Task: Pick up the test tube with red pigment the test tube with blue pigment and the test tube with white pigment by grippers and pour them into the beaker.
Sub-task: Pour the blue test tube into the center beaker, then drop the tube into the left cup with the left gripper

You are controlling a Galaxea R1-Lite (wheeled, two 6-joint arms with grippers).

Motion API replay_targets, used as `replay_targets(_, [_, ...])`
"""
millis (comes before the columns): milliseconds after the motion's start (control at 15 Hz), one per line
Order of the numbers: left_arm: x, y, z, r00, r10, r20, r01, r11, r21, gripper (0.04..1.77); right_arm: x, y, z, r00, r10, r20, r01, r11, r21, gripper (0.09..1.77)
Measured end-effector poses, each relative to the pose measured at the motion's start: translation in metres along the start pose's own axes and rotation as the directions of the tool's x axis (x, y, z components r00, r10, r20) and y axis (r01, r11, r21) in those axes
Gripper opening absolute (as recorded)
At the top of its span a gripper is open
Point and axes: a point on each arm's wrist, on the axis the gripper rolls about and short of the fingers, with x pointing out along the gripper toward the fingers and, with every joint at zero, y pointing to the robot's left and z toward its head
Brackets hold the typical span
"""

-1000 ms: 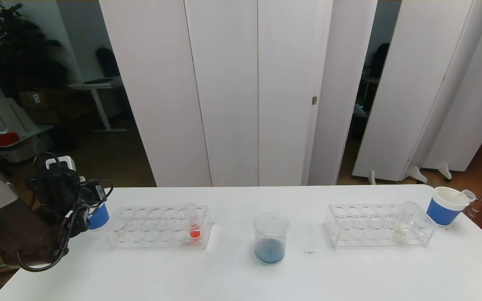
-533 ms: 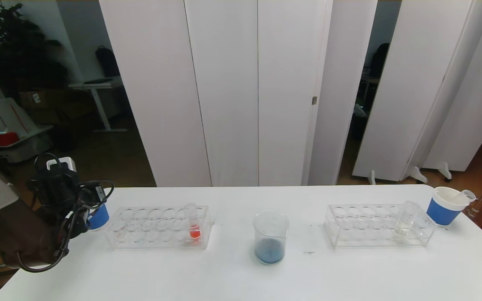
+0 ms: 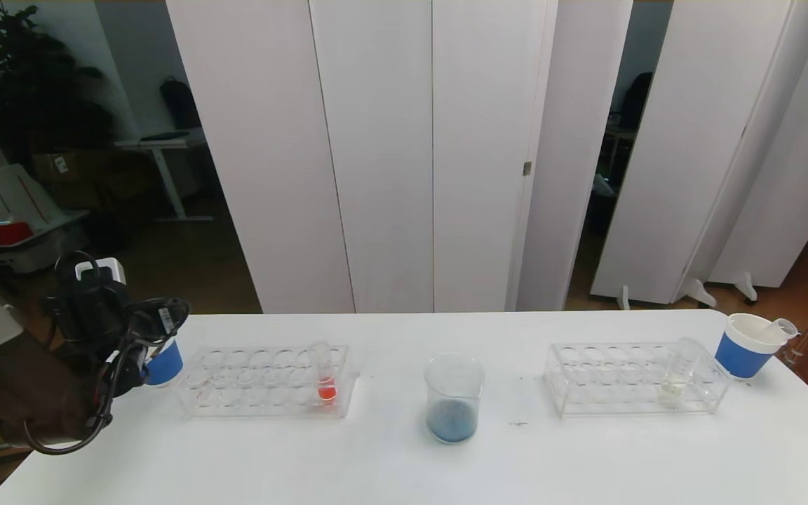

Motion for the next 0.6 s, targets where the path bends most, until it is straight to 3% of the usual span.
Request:
replay_targets(200, [-0.011, 0.001, 0.014, 0.999, -0.039, -0.013, 0.040, 0.999, 0.008, 1.75, 0.000, 0.000, 0.000, 1.000, 0.000, 0.000, 0.000, 1.000, 0.000, 1.75])
replay_targets(600, [-0.057, 0.016, 0.054, 0.993, -0.111, 0.038, 0.111, 0.994, 0.011, 1.75, 0.000, 0.000, 0.000, 1.000, 0.000, 0.000, 0.000, 1.000, 0.000, 1.75])
